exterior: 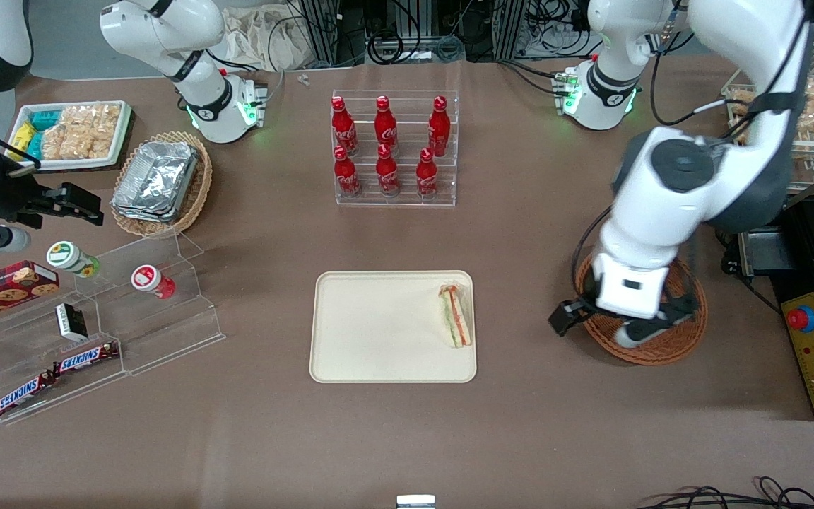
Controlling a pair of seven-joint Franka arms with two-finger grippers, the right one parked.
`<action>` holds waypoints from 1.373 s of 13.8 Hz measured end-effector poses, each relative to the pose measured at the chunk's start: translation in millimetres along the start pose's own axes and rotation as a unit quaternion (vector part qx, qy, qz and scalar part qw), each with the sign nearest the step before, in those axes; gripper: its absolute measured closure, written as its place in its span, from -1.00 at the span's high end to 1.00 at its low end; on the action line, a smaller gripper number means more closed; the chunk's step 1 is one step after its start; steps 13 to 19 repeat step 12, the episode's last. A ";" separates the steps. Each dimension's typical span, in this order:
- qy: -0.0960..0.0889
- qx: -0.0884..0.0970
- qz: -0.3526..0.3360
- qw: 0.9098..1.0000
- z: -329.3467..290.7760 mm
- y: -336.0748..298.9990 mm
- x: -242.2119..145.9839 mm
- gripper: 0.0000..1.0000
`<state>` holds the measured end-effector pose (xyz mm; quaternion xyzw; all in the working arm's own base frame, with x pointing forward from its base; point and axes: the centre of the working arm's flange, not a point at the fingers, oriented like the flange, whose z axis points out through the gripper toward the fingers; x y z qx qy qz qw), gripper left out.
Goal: Place sandwich from basket to tray
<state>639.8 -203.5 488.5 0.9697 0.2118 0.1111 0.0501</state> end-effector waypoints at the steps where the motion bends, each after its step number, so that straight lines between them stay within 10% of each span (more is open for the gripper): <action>1: -0.028 0.013 0.014 0.999 -16.8 -16.5 12.8 1.00; 7: -0.159 0.053 0.105 0.980 -110.8 -134.5 37.4 1.00; 19: -0.160 0.062 0.122 0.978 -165.8 -145.9 2.6 1.00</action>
